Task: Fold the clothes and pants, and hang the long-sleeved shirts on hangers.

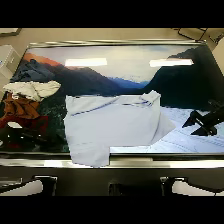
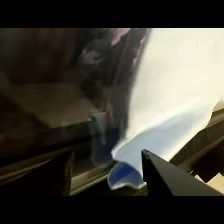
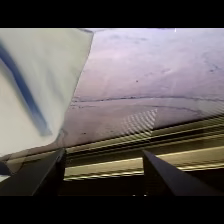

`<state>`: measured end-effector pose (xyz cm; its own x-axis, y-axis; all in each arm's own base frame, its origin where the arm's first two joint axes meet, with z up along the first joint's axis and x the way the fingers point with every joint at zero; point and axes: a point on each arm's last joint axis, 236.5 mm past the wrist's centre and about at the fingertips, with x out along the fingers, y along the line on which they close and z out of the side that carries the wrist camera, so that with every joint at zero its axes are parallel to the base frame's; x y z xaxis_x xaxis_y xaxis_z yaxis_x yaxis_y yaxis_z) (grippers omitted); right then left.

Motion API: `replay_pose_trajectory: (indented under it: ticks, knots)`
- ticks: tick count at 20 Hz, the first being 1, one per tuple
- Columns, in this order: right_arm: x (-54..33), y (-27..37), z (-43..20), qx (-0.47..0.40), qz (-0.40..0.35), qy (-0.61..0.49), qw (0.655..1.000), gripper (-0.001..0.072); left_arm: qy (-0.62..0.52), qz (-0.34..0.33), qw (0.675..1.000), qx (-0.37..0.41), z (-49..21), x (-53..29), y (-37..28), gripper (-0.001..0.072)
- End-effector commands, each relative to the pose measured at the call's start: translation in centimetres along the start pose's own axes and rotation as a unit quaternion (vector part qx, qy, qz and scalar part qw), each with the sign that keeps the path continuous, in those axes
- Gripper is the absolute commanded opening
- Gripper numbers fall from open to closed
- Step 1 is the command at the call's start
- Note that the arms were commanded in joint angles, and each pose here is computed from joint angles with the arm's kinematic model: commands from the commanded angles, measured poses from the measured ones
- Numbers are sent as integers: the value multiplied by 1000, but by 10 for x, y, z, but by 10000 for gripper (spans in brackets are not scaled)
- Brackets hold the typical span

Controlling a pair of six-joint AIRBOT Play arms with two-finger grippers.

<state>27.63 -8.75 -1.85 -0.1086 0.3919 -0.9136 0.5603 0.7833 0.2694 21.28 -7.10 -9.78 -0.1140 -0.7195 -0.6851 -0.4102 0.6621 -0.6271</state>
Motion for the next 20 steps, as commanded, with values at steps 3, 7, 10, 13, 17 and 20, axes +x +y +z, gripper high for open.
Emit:
replay_pose_trajectory:
  ticks: [3, 7, 10, 13, 17, 20]
  knots:
    - [5, -3, -9, -1, 5, 18, 1000, 540, -37, -17, 999, 7, 8, 42, -16, 422]
    - [6, -3, -2, -4, 5, 4, 1000, 540, -60, -18, 998, 13, 18, 50, -27, 224]
    - [6, -5, 7, -4, 1, -16, 1000, 538, -56, -18, 998, 25, 16, 50, -29, 25]
    - [5, -8, 22, -13, -6, -47, 999, 538, -58, -20, 997, 37, 16, 47, -33, 25]
    - [27, -4, 35, -11, 16, -28, 999, 538, -67, -24, 996, 53, 13, 40, -42, 25]
    - [53, 12, 45, -4, 69, 1, 998, 538, -70, -29, 995, 67, 8, 34, -49, 25]
